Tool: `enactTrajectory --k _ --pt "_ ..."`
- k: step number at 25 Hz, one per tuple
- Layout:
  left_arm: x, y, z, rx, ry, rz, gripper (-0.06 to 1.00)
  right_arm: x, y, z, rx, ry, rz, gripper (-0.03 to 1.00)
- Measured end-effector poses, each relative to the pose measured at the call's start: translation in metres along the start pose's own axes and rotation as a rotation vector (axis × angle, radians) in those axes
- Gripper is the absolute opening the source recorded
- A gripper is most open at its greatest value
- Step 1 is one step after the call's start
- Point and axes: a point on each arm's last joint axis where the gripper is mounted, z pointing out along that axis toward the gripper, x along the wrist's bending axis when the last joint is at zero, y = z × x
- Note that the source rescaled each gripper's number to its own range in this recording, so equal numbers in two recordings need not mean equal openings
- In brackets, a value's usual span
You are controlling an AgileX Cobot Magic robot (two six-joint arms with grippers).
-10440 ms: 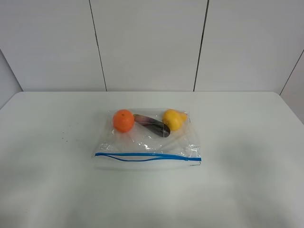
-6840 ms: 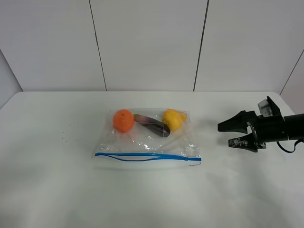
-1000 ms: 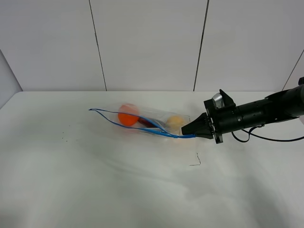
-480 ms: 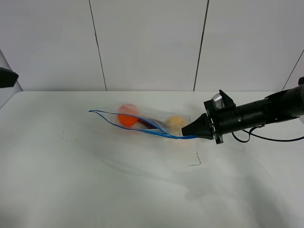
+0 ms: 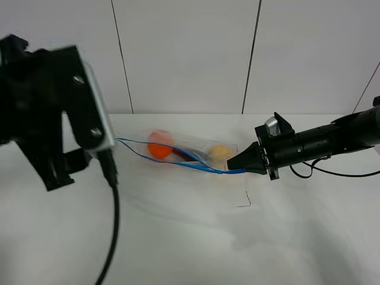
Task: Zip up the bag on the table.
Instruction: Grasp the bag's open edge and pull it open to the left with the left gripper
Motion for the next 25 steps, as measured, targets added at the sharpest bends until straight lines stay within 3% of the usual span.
enactTrajectory --k 9,15,19,25 --pt "-0.087 0.055 0.064 -0.075 0.044 0.189 0.99 0.0 0.0 0.0 0.0 0.0 0.0 0.0" --pt "-0.144 0.07 0.106 -0.085 0.021 0.341 0.98 0.0 0.0 0.0 0.0 0.0 0.006 0.0" --pt "-0.175 0.075 0.123 -0.135 0.003 0.428 0.98 0.0 0.0 0.0 0.0 0.0 0.009 0.0" --pt "-0.206 0.074 0.144 -0.119 -0.06 0.442 0.95 0.0 0.0 0.0 0.0 0.001 0.016 0.0"
